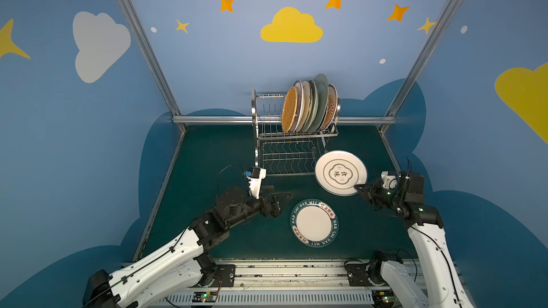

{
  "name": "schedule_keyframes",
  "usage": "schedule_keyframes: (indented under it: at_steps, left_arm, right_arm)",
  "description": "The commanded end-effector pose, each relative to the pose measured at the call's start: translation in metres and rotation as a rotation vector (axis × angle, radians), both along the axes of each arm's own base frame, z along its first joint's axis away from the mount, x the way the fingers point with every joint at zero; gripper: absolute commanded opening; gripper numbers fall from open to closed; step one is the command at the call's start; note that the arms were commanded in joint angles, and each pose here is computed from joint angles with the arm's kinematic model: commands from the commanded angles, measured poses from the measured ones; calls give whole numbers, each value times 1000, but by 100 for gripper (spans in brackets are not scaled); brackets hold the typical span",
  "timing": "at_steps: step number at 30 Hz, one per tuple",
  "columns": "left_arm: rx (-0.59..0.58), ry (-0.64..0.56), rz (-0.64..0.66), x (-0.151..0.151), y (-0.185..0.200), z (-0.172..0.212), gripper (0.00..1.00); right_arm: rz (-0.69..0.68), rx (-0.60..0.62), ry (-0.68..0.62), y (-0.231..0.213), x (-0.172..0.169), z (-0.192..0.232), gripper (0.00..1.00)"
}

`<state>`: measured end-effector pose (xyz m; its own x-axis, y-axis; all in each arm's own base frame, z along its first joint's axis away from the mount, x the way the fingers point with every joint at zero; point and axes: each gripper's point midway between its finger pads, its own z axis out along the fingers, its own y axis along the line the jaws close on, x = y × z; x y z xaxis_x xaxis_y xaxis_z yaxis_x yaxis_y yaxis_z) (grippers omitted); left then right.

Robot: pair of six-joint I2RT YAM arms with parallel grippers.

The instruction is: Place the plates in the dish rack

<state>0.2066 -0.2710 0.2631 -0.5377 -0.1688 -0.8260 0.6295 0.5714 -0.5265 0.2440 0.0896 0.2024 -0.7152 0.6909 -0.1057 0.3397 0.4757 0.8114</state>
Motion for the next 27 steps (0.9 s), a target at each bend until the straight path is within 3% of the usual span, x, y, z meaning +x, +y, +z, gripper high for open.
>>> schedule_keyframes:
  at_steps: [1,10,16,27]
  left_arm:
    - [122,-258,-5,4,-15,18,100]
    - [568,-674,-157,-7,-68,-13,100]
    - [736,-869,-264,-19,-87,-31,99]
    - [897,-937,-234,-5,-104,-41,74]
  right_arm:
    - [29,-17,-21,14,1,15,0]
    - [89,-93,18,48,-1,13,0]
    - [119,-142,48,68,0,17,0]
    - [156,-143,55,100,-1,27,0]
